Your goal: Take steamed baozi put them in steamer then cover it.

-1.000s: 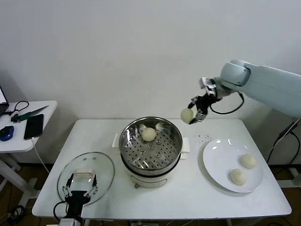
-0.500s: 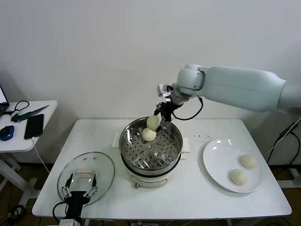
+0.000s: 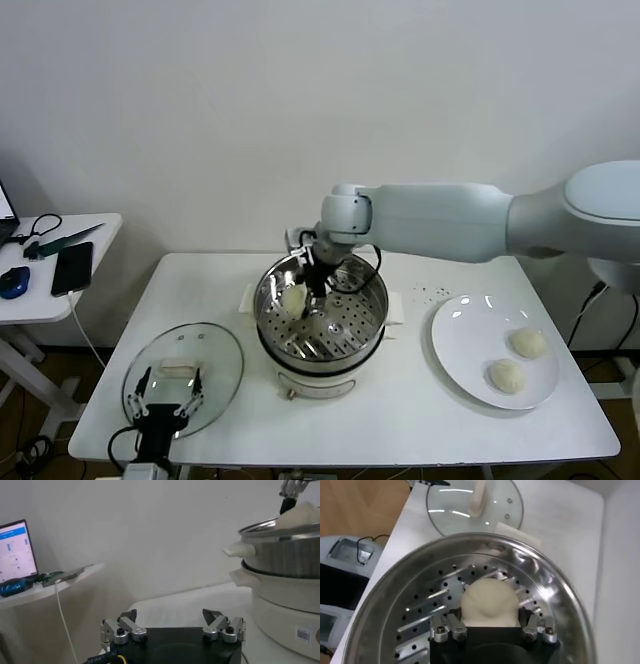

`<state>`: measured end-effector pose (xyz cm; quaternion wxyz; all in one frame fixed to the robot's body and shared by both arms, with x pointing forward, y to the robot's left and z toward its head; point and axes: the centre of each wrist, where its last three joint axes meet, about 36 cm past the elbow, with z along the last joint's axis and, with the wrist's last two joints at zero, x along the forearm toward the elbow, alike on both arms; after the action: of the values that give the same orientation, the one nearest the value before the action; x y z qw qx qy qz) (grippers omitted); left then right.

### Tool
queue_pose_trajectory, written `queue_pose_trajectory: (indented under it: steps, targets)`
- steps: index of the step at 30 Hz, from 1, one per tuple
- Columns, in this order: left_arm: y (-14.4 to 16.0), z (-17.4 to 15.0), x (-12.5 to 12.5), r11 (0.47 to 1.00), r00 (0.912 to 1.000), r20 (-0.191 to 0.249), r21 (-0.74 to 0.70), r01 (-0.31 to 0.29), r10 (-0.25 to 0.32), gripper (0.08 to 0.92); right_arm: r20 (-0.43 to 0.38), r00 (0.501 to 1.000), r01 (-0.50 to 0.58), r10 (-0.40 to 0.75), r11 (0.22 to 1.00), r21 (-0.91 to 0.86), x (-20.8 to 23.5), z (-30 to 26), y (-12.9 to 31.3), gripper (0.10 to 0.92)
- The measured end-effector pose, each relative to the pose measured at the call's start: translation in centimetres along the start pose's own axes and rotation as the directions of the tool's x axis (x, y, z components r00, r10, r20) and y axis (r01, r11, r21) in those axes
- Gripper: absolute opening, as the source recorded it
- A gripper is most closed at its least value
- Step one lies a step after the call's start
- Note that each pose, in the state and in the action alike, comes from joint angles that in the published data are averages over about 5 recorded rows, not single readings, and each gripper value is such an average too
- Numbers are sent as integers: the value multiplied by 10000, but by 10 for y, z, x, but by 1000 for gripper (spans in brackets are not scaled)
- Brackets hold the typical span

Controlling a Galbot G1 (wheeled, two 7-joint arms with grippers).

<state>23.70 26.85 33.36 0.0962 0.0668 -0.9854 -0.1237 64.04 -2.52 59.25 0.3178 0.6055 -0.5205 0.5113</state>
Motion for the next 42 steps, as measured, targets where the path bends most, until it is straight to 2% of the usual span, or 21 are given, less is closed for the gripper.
queue_pose_trajectory:
  steps: [6, 9, 12, 18, 23, 30, 36, 42]
  targets:
    - [1, 2, 0, 10000, 10000, -49, -26, -19, 19, 823, -60, 9999, 138, -138, 9999, -26, -16, -3, 1, 721]
    - [1, 2, 0, 10000, 10000, -48, -27, -25, 25, 823, -75, 9998, 168, -168, 9998, -57, -19, -3, 1, 761]
    - [2, 2, -1, 10000, 10000, -51, -29, -28, 28, 823, -50, 9998, 194, -194, 9998, -86, -18, -3, 0, 808]
    - [2, 4, -1, 10000, 9999, -98, -41, -39, 38, 823, -39, 9998, 204, -204, 9998, -19, -7, 0, -1, 822]
    - [1, 4, -1, 10000, 9999, -109, -47, -54, 53, 823, -63, 9999, 102, -101, 9999, 84, 20, 13, -4, 823]
    - [2, 3, -1, 10000, 9999, -87, -36, -78, 77, 823, -86, 9998, -184, 185, 9998, 104, 80, 55, 3, 823]
    - [2, 0, -1, 10000, 9999, -65, 28, -79, 79, 823, -227, 9991, -358, 356, 9993, -86, 123, 113, 29, 823]
    - [2, 0, -1, 10000, 10000, -66, -6, -56, 56, 823, -463, 9977, -520, 497, 9974, -497, 142, 181, 66, 823]
